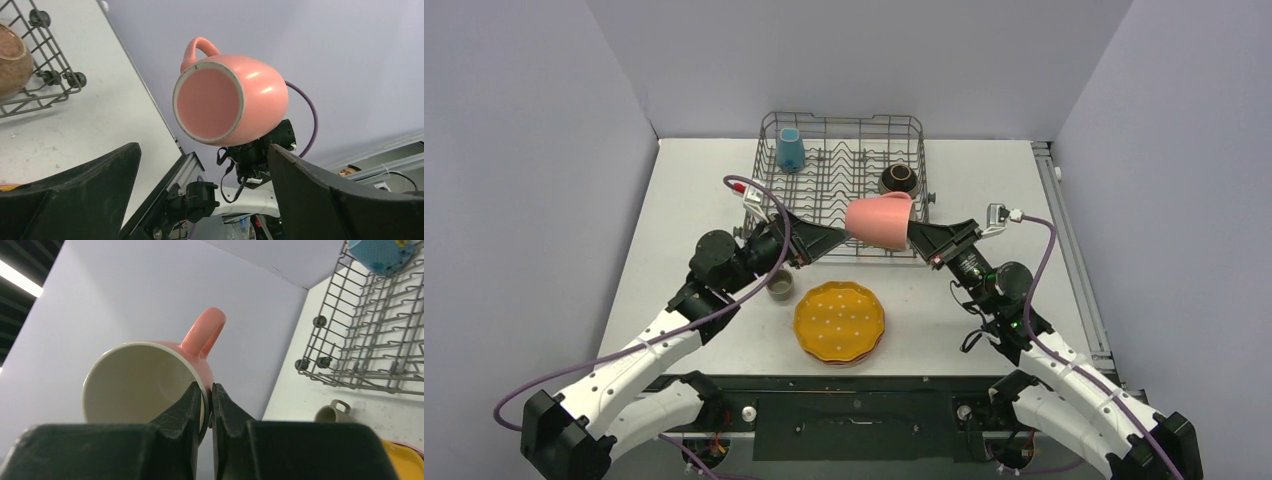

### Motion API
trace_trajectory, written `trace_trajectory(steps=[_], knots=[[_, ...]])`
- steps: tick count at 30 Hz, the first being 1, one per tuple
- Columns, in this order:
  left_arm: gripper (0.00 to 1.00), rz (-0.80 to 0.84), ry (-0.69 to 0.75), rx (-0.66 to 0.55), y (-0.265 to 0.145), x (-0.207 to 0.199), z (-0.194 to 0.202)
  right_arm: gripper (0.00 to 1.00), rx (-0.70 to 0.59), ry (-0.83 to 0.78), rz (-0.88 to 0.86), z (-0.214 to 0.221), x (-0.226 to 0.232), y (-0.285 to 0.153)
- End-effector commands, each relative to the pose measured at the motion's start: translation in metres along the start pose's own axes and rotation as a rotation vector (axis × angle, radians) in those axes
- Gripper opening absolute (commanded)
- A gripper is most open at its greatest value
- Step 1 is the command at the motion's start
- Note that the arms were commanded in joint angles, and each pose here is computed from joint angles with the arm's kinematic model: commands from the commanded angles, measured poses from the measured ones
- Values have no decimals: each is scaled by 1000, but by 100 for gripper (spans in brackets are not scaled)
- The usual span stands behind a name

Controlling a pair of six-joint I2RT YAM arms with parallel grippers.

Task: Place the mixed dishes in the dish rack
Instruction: Pick up the cup at the center of the board.

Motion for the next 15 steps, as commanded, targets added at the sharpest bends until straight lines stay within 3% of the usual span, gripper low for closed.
trace_trajectory(steps=[1,15], knots=[[96,177,-30,-30,0,-32,-10,0,-127,42,-287,-27,62,-3],[96,302,-127,-43,8,-47,-17,0,-130,78,-363,-25,76,8]])
Point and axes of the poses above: each gripper's point midway between its finger pads, its own y axis out along the fingers, its own x axis along the line the jaws close on, z = x × y, the point moved 5 cm from there along -y, back along the fingers, and after that the axes turned 2 degrees about -y, right-handed, at the moved point
